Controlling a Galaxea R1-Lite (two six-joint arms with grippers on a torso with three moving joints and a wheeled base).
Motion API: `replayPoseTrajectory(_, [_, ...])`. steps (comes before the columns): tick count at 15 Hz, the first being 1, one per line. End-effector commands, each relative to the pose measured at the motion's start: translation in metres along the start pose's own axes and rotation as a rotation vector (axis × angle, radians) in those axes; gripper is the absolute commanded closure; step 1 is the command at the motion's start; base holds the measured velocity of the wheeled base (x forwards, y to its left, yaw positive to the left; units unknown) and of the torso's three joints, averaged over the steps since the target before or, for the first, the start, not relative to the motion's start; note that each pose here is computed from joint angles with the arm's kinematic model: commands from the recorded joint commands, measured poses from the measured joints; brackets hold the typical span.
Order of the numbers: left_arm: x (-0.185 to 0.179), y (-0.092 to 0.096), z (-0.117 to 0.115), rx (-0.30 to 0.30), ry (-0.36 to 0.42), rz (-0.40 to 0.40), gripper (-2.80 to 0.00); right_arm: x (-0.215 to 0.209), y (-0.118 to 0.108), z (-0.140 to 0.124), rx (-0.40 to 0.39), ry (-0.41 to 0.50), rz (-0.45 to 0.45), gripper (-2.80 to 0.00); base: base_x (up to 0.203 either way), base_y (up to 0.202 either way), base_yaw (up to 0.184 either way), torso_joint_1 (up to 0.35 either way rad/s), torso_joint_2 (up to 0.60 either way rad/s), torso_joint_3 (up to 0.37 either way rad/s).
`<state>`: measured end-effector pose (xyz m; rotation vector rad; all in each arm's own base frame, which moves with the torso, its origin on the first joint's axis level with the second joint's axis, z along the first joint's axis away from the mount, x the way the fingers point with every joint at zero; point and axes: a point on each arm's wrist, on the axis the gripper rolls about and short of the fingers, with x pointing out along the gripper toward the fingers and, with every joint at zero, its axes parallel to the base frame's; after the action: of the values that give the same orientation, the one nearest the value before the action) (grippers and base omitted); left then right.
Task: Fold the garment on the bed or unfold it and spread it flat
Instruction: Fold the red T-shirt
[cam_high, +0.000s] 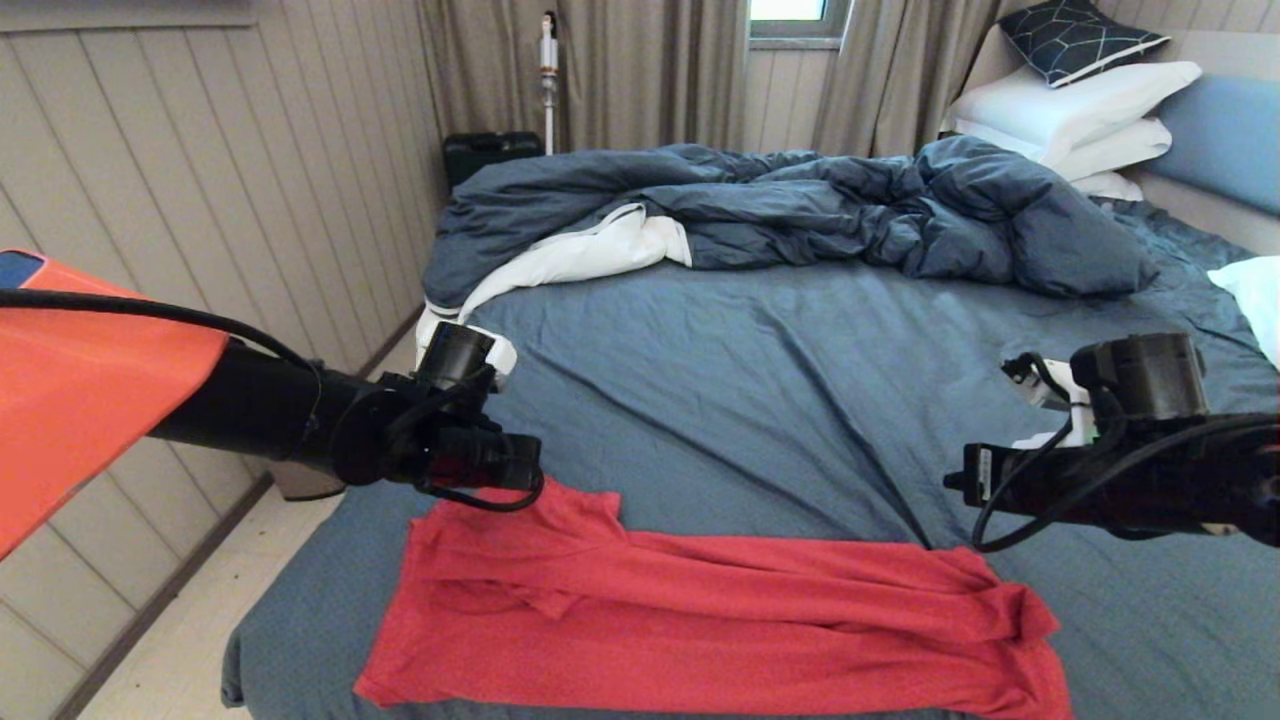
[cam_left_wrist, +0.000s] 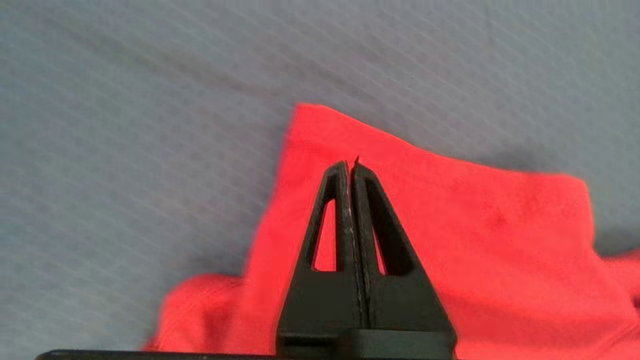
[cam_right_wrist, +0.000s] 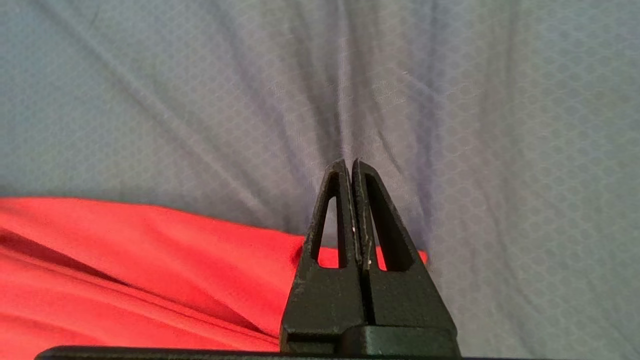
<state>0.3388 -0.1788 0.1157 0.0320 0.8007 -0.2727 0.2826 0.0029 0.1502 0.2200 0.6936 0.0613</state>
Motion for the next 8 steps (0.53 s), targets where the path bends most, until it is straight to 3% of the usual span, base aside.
replayPoseTrajectory(1, [0.005,-0.003,-0.001,0.006,0.007,-0.001,0.0,0.002,0.0,0.0,0.001,0.002,0.001,0.0,0.0,0.0,0.0,0.0,0.0,0.0])
replayPoseTrajectory(2, [0.01,-0.004,-0.001,0.01,0.009,0.002,0.0,0.002,0.0,-0.001,0.001,0.005,0.001,0.0,0.0,0.0,0.0,0.0,0.0,0.0])
replayPoseTrajectory(3, [0.015,-0.005,-0.001,0.011,0.013,0.009,-2.8,0.004,0.0,-0.002,0.001,0.011,0.0,0.0,0.0,0.0,0.0,0.0,0.0,0.0])
replayPoseTrajectory(8, [0.025,-0.006,-0.002,0.014,0.025,0.013,-2.8,0.008,-0.002,-0.004,0.005,0.027,-0.007,0.0,0.0,0.0,0.0,0.0,0.0,0.0])
